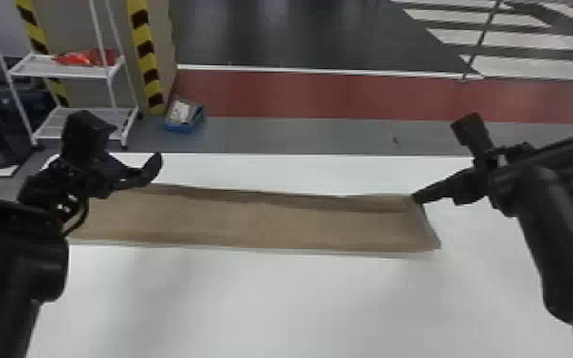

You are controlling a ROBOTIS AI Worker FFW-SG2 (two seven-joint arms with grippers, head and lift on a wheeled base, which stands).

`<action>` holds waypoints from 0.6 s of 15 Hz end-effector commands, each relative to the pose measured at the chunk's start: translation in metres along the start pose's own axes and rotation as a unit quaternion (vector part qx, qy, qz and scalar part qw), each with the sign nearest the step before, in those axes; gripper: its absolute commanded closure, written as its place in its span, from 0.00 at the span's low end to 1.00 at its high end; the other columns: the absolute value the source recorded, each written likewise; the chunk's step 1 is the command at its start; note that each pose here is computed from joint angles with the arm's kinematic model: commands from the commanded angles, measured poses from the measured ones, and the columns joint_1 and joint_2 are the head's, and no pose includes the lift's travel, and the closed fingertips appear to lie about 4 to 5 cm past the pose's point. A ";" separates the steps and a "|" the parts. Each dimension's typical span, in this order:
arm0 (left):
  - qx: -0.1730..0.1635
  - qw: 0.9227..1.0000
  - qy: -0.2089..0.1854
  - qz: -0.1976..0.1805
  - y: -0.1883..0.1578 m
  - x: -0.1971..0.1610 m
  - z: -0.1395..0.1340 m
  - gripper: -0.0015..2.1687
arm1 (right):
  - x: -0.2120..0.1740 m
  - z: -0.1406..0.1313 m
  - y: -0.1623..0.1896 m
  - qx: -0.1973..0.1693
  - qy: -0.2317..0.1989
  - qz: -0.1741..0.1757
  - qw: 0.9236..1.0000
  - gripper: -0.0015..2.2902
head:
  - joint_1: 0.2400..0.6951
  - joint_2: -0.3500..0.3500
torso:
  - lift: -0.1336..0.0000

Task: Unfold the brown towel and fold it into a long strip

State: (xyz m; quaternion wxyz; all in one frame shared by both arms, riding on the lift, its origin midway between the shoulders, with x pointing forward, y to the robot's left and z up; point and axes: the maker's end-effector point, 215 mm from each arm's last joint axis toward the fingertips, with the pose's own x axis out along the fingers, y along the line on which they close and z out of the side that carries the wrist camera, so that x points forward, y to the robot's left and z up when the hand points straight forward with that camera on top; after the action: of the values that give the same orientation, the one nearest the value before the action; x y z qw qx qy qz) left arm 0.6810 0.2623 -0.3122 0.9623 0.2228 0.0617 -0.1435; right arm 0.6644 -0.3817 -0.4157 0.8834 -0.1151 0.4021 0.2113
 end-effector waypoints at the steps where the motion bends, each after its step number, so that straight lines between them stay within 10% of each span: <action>1: 0.001 1.000 -0.003 0.000 0.000 0.000 0.001 0.04 | -0.002 -0.002 -0.003 0.010 -0.003 0.001 1.000 0.45 | 0.88 0.36 | 0.08; 7: 0.002 1.000 -0.005 -0.002 0.000 -0.001 0.002 0.04 | -0.012 -0.018 -0.020 0.033 0.014 -0.028 0.999 0.44 | 0.88 0.34 | 0.08; 9: 0.003 1.000 -0.008 -0.001 0.000 -0.003 0.002 0.04 | -0.032 -0.016 -0.030 0.056 -0.013 -0.059 0.997 0.28 | 0.89 0.33 | 0.08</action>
State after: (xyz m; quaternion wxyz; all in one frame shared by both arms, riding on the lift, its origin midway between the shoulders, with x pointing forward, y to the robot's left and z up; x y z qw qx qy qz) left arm 0.6796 0.2618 -0.3106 0.9618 0.2241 0.0569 -0.1463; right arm 0.6529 -0.4158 -0.4142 0.8921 -0.0992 0.4117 0.1578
